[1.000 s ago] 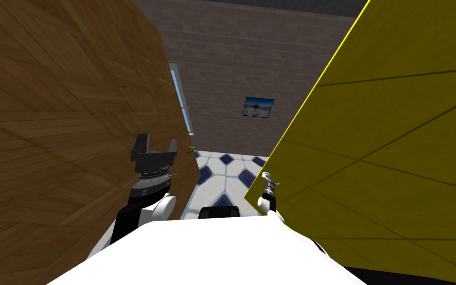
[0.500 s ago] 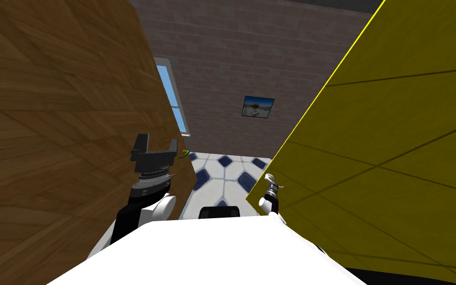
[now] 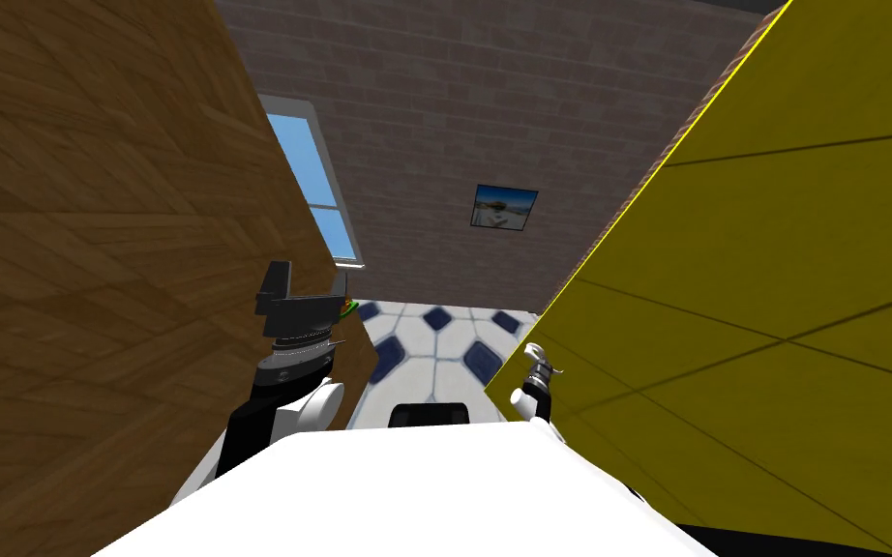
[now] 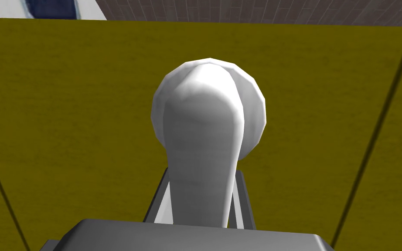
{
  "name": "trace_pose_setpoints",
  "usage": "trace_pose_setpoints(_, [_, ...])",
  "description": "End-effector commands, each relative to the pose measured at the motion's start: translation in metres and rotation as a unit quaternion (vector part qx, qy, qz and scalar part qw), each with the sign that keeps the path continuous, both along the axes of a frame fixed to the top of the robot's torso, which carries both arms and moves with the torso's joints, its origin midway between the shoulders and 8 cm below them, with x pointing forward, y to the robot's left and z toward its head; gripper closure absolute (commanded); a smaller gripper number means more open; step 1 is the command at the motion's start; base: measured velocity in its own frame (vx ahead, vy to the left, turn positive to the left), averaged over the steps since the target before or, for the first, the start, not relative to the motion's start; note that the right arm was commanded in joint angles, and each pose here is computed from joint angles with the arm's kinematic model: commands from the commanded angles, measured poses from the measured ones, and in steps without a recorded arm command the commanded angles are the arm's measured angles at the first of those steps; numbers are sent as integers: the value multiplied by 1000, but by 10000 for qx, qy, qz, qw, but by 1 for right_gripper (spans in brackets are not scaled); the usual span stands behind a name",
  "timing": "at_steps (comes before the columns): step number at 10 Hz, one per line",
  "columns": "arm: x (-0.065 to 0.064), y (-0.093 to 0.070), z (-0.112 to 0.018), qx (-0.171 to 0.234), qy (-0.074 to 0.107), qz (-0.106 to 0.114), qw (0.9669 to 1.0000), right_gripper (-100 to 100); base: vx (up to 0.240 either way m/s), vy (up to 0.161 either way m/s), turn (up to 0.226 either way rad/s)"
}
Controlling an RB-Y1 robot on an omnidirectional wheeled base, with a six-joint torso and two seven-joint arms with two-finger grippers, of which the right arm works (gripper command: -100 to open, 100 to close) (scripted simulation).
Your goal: Push the door open
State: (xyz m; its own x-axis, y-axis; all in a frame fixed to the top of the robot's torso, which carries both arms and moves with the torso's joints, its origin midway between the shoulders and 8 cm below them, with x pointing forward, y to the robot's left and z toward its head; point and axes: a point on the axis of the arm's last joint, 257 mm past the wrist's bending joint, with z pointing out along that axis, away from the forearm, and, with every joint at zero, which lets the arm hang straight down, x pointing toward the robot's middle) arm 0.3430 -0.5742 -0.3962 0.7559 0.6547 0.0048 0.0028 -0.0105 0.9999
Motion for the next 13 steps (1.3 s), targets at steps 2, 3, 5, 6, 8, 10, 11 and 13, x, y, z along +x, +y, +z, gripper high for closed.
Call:
trace_pose_setpoints(2, [-16,-20,4,-50,-4,-279,9996,100,183,-56,-50])
trace_pose_setpoints(3, [-22,-25,4,-51,-5,-362,9993,100,217,-54,-42])
trace_pose_setpoints(5, [-22,-25,4,-51,-5,-362,9993,100,99,-24,-26])
trace_pose_setpoints(6, [-31,-33,4,-52,-6,-514,9987,100,117,-36,-19])
trace_pose_setpoints(8, [-41,-34,-6,12,102,-595,9982,100,190,-39,-59])
trace_pose_setpoints(10, [-47,-46,5,-55,-9,-761,9971,100,176,-28,-51])
trace_pose_setpoints(11, [-51,-50,5,-55,-10,-827,9966,100,197,-22,-69])
trace_pose_setpoints(13, [-62,-55,3,-42,18,-970,9953,100,84,-47,-29])
